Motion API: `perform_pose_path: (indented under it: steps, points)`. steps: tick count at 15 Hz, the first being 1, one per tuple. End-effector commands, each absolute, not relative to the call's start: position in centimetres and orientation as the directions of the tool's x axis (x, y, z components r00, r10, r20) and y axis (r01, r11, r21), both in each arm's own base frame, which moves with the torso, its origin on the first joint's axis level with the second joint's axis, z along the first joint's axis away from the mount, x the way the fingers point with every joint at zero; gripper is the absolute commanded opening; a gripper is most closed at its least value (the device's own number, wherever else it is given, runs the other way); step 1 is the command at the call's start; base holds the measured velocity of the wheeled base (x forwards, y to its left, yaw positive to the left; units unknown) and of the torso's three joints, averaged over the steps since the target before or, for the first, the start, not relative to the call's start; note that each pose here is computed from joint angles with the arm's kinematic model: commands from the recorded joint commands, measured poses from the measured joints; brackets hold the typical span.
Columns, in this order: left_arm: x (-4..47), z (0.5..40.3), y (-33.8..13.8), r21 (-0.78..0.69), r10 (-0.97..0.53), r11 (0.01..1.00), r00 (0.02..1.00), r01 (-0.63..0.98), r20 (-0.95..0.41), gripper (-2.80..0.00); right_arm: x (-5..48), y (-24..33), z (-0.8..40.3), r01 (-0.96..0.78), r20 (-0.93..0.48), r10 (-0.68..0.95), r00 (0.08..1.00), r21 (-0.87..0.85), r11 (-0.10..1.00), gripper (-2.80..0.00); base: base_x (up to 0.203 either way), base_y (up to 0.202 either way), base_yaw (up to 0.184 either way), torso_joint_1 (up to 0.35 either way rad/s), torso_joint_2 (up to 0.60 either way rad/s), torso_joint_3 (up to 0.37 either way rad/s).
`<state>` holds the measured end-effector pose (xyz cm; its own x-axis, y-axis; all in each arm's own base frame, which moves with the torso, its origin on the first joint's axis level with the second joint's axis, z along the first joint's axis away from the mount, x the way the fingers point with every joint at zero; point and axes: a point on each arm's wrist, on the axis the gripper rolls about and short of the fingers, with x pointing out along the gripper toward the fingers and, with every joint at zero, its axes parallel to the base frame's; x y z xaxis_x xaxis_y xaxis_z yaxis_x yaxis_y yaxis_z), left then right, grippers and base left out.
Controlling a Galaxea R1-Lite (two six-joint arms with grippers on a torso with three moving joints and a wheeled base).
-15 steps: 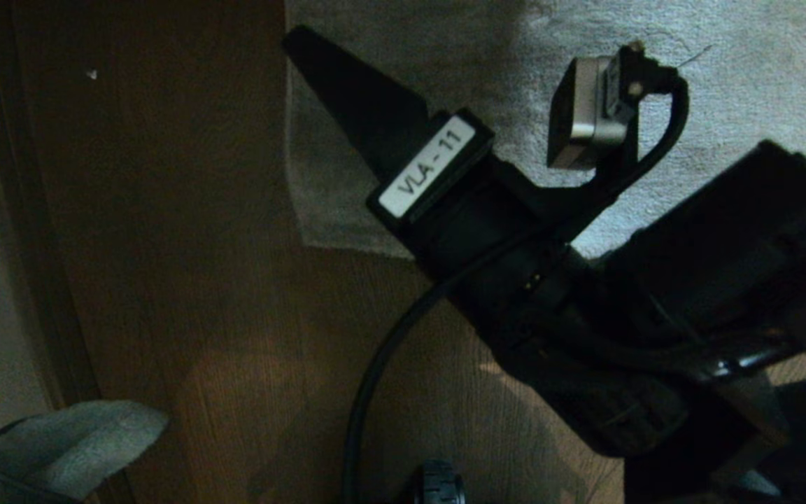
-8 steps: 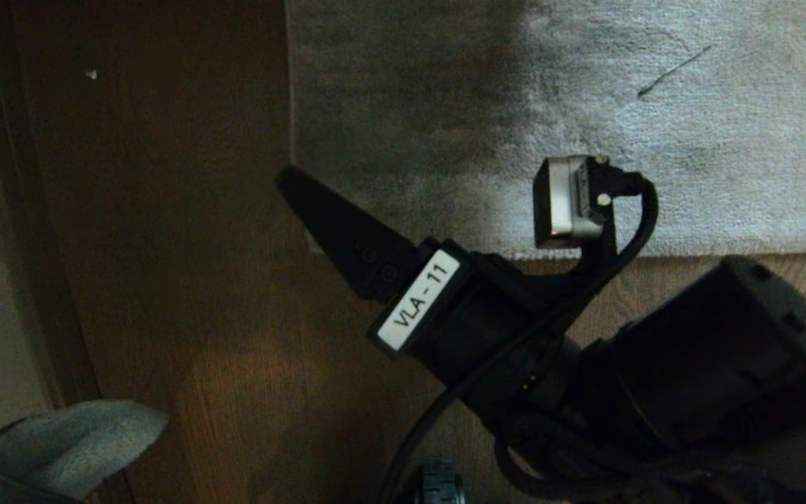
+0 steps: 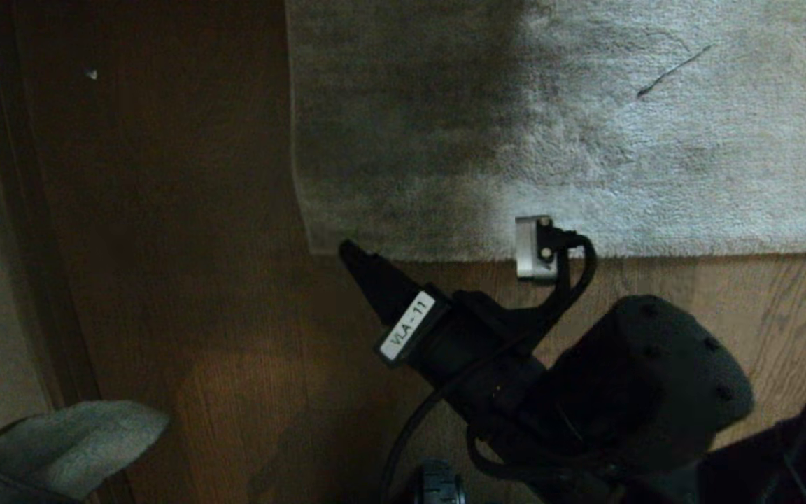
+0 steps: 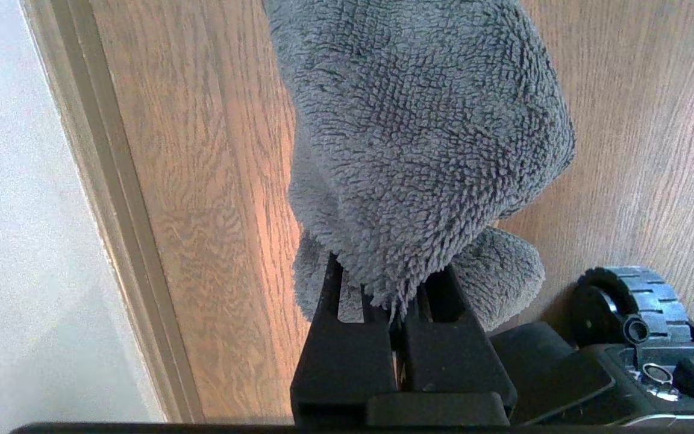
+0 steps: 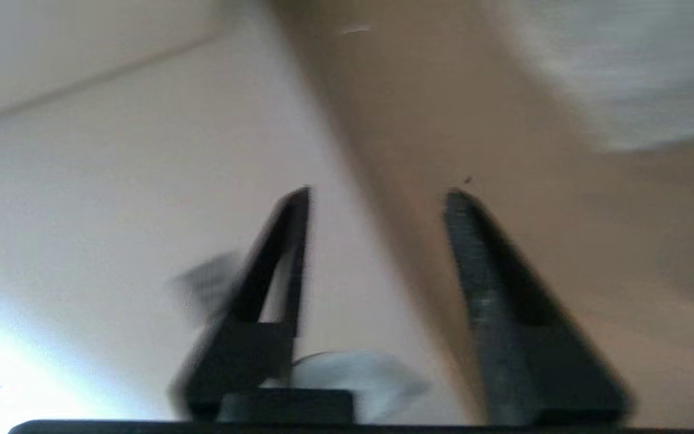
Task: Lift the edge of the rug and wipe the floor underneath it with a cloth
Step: Lay down the carpet
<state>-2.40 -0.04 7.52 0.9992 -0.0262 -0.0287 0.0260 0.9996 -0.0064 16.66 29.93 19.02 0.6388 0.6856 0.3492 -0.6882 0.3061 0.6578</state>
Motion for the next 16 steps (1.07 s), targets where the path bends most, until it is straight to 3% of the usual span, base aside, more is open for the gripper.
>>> perform_pose_path:
  steps: [1,4,7,16]
  points:
    - [-2.4,7.5,0.0,-0.007,-0.026,1.000,0.999,0.026,-0.029,-2.80,19.1,30.5,15.6,-0.608,0.263,0.639,0.723,0.682,0.407,-2.80,0.000,0.000,0.000,0.000,0.00,0.000]
    - [-2.4,7.5,0.0,-0.007,-0.026,1.000,0.999,0.026,-0.029,-2.80,22.4,29.8,12.3,-0.521,0.190,0.568,0.801,0.689,0.504,-2.80,0.000,0.000,0.000,0.000,0.00,0.000]
    - [-2.4,7.5,0.0,-0.007,-0.026,1.000,0.999,0.026,-0.029,-2.80,23.5,29.4,11.5,-0.506,0.197,0.537,0.820,0.687,0.521,-2.80,0.000,0.000,0.000,0.000,0.00,0.000]
    - [-2.4,7.5,0.0,-0.007,-0.026,1.000,0.999,0.026,-0.029,-2.80,26.7,26.1,14.8,-0.503,0.294,0.419,0.859,0.637,0.584,-2.80,0.000,0.000,0.000,0.000,0.00,0.000]
